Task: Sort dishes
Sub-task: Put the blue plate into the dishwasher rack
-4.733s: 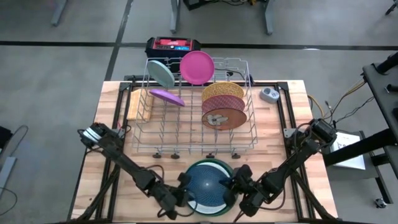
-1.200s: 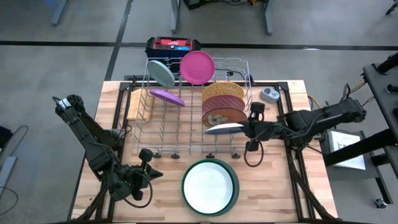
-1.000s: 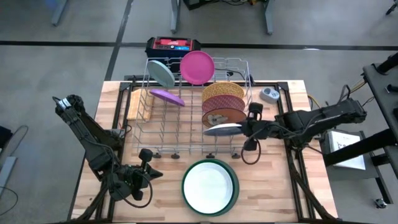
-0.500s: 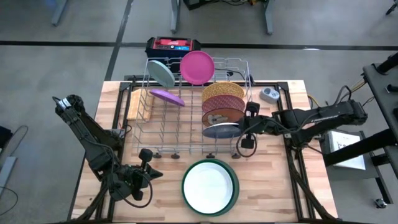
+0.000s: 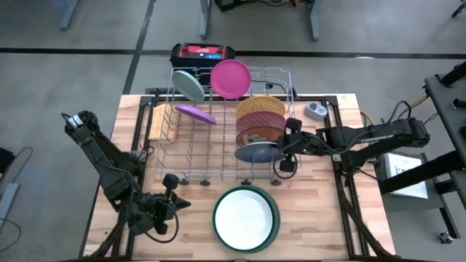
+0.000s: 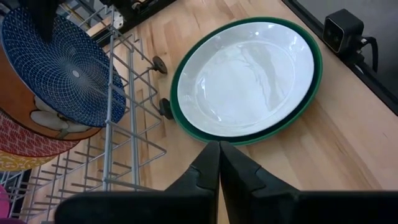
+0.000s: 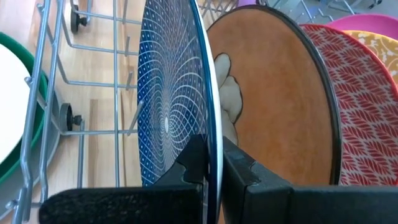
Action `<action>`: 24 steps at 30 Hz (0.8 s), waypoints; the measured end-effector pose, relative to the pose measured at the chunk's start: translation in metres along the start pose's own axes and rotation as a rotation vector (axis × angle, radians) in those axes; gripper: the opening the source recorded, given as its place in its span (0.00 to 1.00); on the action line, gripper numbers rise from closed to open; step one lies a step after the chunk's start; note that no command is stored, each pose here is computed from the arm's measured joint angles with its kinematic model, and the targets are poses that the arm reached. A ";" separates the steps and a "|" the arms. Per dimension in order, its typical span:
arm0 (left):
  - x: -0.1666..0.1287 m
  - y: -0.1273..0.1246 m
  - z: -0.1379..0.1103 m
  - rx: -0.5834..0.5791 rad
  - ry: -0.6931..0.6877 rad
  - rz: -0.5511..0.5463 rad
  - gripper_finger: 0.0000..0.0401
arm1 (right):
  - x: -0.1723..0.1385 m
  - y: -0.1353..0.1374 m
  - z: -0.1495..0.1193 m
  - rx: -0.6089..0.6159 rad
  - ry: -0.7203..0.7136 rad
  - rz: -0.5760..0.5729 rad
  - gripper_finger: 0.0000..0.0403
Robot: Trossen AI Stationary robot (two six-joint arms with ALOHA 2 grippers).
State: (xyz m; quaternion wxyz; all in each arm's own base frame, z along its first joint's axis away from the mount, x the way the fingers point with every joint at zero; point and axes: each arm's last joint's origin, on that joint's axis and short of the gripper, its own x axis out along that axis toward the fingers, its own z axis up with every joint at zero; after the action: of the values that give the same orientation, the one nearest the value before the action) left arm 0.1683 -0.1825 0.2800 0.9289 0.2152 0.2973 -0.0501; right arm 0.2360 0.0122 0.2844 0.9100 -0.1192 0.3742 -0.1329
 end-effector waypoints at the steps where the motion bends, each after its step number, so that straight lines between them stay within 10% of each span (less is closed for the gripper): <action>1: 0.000 0.000 0.000 -0.001 0.000 0.000 0.00 | 0.001 0.000 0.000 0.000 0.000 -0.001 0.02; 24: 0.000 0.000 0.000 -0.016 0.000 0.000 0.00 | 0.002 -0.001 -0.001 -0.005 0.005 -0.026 0.25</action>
State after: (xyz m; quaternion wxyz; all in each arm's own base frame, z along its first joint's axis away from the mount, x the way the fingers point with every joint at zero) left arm 0.1683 -0.1826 0.2800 0.9306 0.2078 0.2976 -0.0480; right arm 0.2364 0.0104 0.2832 0.9070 -0.1258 0.3751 -0.1441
